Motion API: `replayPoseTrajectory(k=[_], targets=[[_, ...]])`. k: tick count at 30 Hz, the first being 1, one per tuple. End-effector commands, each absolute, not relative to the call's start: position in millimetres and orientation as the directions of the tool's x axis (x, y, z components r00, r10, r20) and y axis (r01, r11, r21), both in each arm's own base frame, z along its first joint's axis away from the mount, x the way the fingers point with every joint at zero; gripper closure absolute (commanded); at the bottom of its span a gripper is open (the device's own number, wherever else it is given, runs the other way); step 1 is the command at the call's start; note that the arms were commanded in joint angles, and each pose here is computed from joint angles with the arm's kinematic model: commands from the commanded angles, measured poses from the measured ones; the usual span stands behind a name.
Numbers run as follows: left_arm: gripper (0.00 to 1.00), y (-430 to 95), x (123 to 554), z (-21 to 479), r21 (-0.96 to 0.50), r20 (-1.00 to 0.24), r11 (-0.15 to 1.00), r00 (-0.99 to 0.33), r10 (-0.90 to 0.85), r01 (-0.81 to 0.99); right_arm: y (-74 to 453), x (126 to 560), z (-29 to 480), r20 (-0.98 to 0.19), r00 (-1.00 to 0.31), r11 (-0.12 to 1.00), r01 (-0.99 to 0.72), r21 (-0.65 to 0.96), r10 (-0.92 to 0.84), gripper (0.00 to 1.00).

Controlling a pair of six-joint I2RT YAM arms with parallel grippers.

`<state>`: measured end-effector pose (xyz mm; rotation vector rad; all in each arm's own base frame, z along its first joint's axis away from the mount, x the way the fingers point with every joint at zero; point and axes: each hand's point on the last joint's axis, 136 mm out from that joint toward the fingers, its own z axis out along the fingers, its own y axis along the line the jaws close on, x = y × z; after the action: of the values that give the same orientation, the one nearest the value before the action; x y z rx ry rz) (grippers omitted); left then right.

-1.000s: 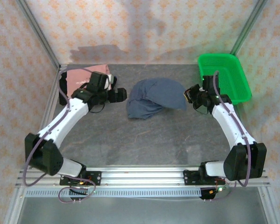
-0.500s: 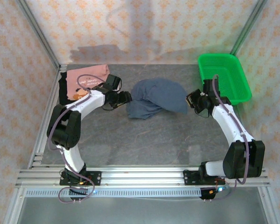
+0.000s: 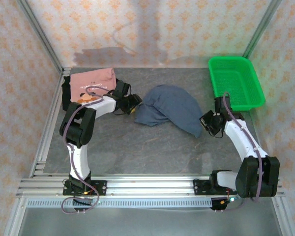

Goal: Fold and stack the t-shirts

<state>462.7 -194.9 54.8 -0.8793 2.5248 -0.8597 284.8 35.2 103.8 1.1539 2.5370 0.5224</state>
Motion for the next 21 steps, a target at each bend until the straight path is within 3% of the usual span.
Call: replayPoseTrajectory(k=[1, 8, 21], targets=[[0.43, -203, 485, 76, -0.711, -0.11, 0.558, -0.715, -0.69, -0.428, 23, 262, 88, -0.136, -0.652, 0.653, 0.676, 0.343, 0.746, 1.0], [0.43, -213, 502, 89, -0.758, -0.102, 0.515, -0.707, -0.7, -0.4, 16, 242, 69, -0.127, -0.679, 0.685, 0.68, 0.261, 0.723, 1.0], [0.47, -241, 506, 57, -0.736, -0.036, 0.52, -0.742, -0.67, -0.434, 12, 239, 66, -0.135, -0.694, 0.703, 0.672, 0.233, 0.707, 1.0]])
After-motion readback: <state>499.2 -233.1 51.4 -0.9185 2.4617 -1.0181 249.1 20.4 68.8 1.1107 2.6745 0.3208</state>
